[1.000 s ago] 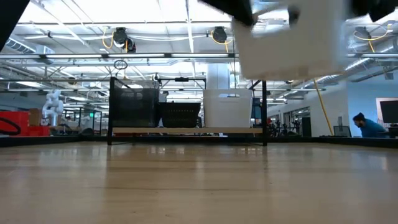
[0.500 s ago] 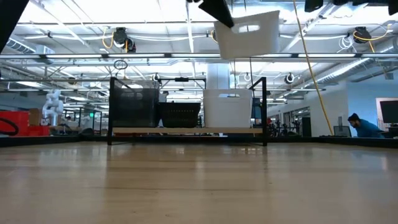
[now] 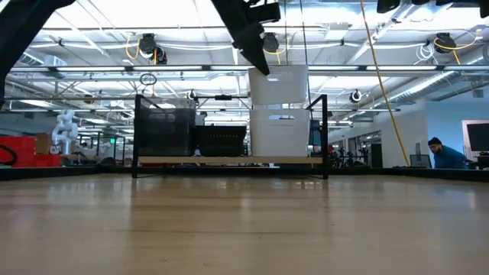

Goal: Stack baskets on shelf by color
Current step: Stack the white bin on top of the white bin

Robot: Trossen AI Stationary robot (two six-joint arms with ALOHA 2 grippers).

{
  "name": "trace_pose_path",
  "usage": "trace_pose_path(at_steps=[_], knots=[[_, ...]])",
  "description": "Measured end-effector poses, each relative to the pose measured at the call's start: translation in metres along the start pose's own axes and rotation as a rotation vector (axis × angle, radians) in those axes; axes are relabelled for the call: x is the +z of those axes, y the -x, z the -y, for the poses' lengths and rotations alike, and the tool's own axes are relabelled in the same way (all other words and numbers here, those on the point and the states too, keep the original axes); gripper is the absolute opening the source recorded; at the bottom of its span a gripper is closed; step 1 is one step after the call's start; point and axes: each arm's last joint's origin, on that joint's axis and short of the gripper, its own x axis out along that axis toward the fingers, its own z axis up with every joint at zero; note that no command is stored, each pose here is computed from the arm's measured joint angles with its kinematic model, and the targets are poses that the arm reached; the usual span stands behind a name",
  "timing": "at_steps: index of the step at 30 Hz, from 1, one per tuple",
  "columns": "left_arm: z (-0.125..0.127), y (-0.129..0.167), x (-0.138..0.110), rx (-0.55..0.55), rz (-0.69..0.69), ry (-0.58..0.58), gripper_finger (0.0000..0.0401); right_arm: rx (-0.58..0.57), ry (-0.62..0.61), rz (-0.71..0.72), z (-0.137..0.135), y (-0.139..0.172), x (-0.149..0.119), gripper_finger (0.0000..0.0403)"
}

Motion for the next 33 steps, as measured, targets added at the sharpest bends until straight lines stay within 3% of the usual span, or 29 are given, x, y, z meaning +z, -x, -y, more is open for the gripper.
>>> trace_pose_path(at_steps=[8,16,27,33], knots=[[-0.017,-0.003,-0.008,-0.127,0.057,0.051,0.0006,0.004,0.021,-0.022,-0.001,0.0,-0.002,0.0208],[-0.017,-0.003,-0.009,-0.139,0.052,0.085,0.0008,0.002,0.022,-0.02,0.0,0.0,-0.002,0.0208],[-0.012,-0.027,-0.024,-0.14,0.009,0.1,0.0016,0.002,0.018,-0.02,0.0,0.0,-0.002,0.0208],[-0.009,-0.029,-0.025,-0.195,0.024,0.092,0.0008,0.003,0.019,-0.023,0.0,0.0,-0.002,0.0208]])
